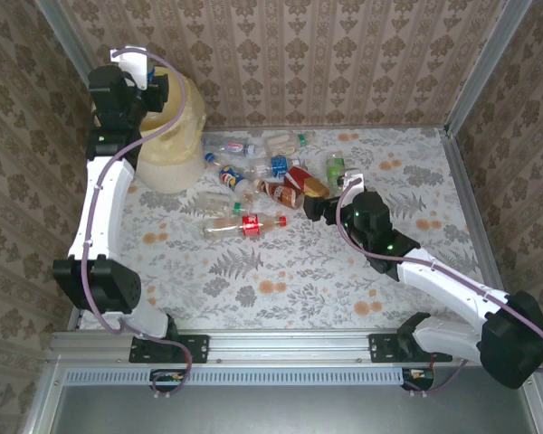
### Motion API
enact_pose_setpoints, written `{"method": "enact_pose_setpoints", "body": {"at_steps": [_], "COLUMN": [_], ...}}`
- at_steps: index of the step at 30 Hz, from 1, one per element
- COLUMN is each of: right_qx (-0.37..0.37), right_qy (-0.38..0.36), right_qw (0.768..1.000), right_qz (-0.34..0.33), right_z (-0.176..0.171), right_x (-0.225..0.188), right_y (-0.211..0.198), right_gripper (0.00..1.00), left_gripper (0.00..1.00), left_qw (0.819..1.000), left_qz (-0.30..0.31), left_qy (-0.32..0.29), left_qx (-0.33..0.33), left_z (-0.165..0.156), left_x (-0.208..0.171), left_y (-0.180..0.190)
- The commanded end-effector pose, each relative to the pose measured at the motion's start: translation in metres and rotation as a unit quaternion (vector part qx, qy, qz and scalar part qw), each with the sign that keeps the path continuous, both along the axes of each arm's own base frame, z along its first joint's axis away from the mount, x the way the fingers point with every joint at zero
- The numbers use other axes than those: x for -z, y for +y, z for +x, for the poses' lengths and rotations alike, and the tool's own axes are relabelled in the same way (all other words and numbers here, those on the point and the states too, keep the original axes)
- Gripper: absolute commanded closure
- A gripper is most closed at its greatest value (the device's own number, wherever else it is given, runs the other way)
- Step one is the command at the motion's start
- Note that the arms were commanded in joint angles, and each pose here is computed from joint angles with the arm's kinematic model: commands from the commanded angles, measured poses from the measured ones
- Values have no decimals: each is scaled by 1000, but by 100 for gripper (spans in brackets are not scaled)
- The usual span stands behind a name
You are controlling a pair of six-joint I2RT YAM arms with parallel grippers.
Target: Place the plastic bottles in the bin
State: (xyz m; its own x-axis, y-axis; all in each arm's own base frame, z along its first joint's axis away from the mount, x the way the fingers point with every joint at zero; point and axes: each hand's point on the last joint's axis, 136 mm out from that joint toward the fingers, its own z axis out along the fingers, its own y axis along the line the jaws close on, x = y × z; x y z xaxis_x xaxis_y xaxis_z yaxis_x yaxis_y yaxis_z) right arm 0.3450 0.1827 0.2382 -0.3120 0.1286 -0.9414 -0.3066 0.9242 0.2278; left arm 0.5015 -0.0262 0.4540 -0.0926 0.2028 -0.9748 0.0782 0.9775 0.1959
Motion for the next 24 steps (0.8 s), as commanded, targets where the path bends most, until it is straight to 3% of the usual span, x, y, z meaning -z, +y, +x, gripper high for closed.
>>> {"method": "enact_pose_setpoints", "body": {"at_steps": [1, 7, 13, 24], "right_qx": [5, 0, 1, -12], "right_qy": [4, 8, 10, 18], "right_qw": [1000, 1000, 1000, 1000], "right_qz": [10, 6, 4, -1], "right_z": [-3, -5, -8, -6], "right_x": [-2, -4, -3, -4], "right_y": [-4, -4, -6, 0], "right_gripper": [0, 0, 0, 0], "left_gripper": [39, 38, 38, 33], "left_qw": [999, 992, 987, 974], "left_qz": [48, 90, 43, 7], "left_qy": [2, 59, 93, 147], "left_qx": [24, 60, 124, 171], "left_z": [8, 27, 24, 34], "left_x": [-7, 22, 41, 83], "left_y": [11, 28, 41, 33]}}
